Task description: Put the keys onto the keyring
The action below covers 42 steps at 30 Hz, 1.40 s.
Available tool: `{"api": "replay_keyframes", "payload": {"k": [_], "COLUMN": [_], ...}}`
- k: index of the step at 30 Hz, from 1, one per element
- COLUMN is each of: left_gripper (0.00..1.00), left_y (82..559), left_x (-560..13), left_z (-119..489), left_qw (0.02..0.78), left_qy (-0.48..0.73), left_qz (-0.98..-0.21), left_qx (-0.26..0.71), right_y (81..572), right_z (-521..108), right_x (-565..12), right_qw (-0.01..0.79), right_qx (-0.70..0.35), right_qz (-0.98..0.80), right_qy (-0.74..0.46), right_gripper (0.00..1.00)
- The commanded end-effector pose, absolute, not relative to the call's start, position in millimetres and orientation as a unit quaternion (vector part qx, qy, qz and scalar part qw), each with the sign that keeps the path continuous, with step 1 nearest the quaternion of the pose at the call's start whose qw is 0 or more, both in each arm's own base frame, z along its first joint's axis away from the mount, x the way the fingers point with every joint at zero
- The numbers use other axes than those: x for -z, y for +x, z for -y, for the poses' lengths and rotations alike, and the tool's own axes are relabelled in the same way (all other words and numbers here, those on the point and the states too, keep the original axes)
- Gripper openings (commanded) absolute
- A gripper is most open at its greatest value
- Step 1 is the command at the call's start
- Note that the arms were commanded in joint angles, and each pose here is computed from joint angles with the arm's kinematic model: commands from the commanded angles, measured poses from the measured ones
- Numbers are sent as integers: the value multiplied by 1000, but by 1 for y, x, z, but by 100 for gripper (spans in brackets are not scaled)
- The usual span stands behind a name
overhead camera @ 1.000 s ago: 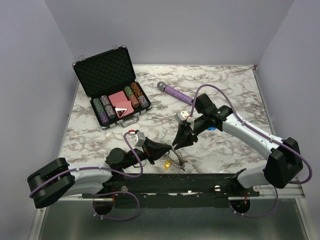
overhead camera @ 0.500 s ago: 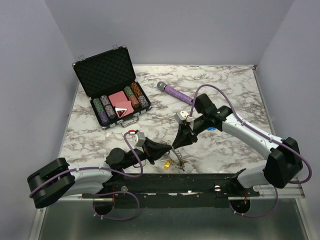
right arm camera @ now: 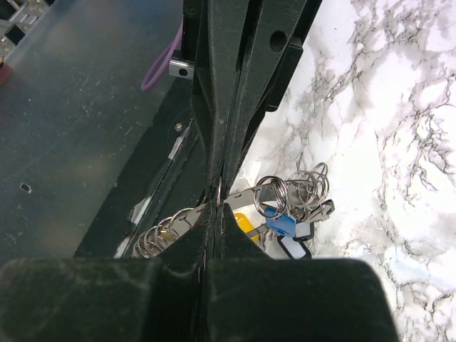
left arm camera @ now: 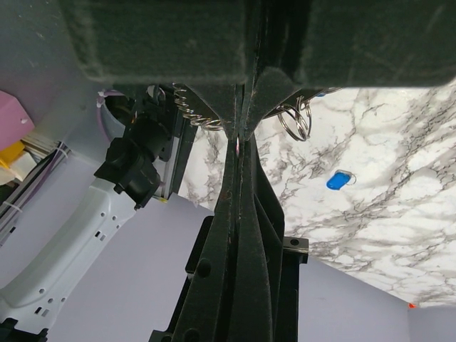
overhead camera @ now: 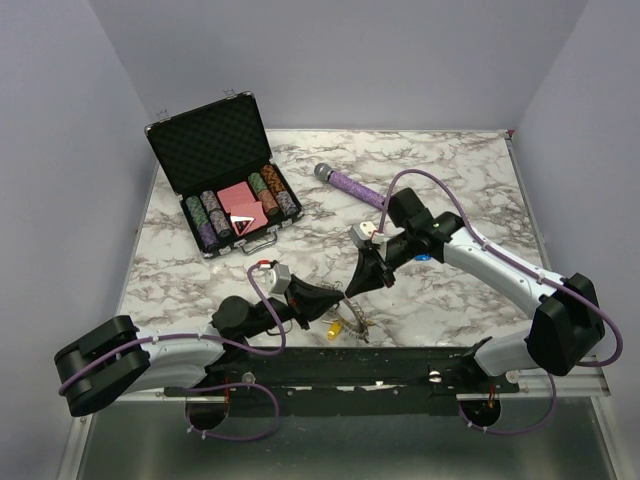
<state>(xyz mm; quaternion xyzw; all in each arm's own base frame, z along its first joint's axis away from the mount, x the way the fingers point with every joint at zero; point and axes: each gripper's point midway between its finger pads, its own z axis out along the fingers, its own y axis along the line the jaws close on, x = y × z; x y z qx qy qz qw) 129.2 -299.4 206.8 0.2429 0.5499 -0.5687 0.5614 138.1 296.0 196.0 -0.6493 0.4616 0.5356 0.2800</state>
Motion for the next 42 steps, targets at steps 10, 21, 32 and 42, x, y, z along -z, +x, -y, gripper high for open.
{"api": "replay_keyframes", "payload": {"k": [10, 21, 32, 42], "left_gripper": [39, 76, 78, 52], "left_y": [124, 126, 146, 156], "left_x": [-255, -231, -225, -224], "left_z": [276, 259, 293, 321], "left_qw": [623, 600, 578, 595], "left_qy": [229, 343, 435, 472], "left_qz": [-474, -570, -575, -529], "left_qx": [579, 444, 383, 378], "right_y": [150, 163, 175, 172], "right_z": [-286, -264, -260, -265], "right_x": [-199, -194, -194, -194], "right_qw": [243, 199, 170, 168], "right_qx": [-476, -386, -341, -354], "right_qz": [-510, -567, -601, -597], "right_qy": [-674, -700, -702, -700], "right_gripper": [0, 0, 0, 0]}}
